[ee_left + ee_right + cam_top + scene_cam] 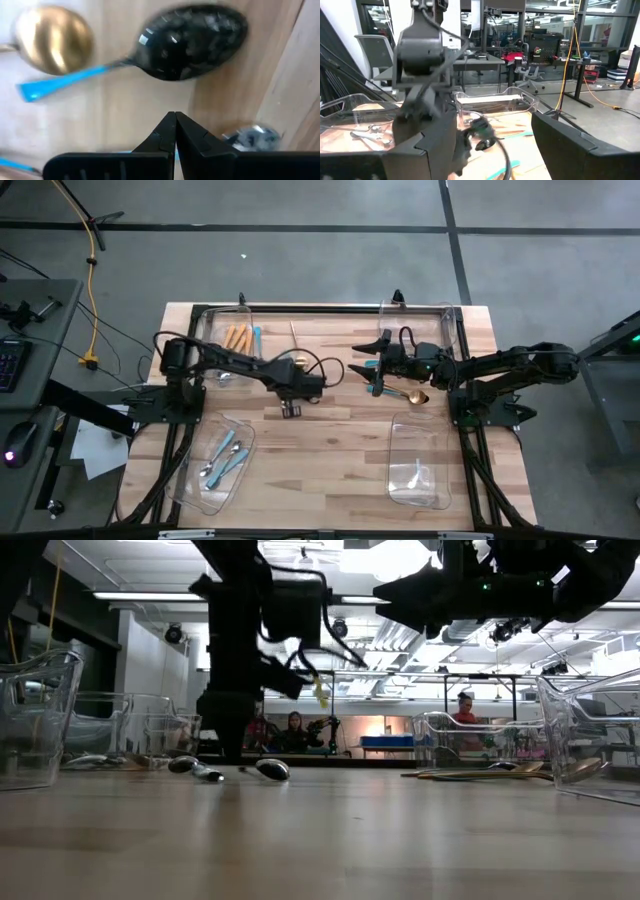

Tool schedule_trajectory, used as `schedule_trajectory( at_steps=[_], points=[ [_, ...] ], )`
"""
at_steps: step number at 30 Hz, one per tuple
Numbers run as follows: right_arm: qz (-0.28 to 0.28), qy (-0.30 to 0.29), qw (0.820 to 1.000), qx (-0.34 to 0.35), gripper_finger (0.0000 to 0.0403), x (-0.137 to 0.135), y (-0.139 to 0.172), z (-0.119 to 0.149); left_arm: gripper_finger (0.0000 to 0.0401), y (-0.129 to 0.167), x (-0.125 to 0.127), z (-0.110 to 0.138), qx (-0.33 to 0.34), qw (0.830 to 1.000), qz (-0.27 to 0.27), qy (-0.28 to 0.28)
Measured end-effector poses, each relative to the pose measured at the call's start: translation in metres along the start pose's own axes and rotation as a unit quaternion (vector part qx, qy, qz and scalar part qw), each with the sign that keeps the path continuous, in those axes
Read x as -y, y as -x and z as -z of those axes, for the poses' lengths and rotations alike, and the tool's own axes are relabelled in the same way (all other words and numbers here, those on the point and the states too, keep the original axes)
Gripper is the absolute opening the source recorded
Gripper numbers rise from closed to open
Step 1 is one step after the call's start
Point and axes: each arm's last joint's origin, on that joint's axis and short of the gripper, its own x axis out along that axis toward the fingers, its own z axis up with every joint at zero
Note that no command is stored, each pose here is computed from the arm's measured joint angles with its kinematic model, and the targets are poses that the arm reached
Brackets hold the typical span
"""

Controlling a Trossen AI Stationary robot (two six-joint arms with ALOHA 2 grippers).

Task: Sort silverware by color (type)
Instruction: Put the light blue spoon into the bottom left transparent bin

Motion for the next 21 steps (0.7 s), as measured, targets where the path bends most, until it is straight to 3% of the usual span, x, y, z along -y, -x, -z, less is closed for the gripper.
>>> schedule_trajectory(
  at_steps=[12, 17, 21],
  points=[
    [0.0, 0.004, 1.0, 0.0, 0.0243, 0.0, 0.0, 0.0, 0.0011, 0.041, -0.016, 0.011, 0.054, 0.998, 0.004, 0.02],
    [0.0, 0.004, 1.0, -0.001, 0.0243, 0.0, 0.0, 0.0, 0.005, 0.033, -0.011, 0.028, 0.056, 0.996, 0.064, -0.03],
    [0.0, 0.004, 1.0, -0.001, 0.0243, 0.0, 0.0, 0.0, 0.0089, 0.02, -0.008, 0.048, 0.026, 0.992, 0.045, -0.114]
  ],
)
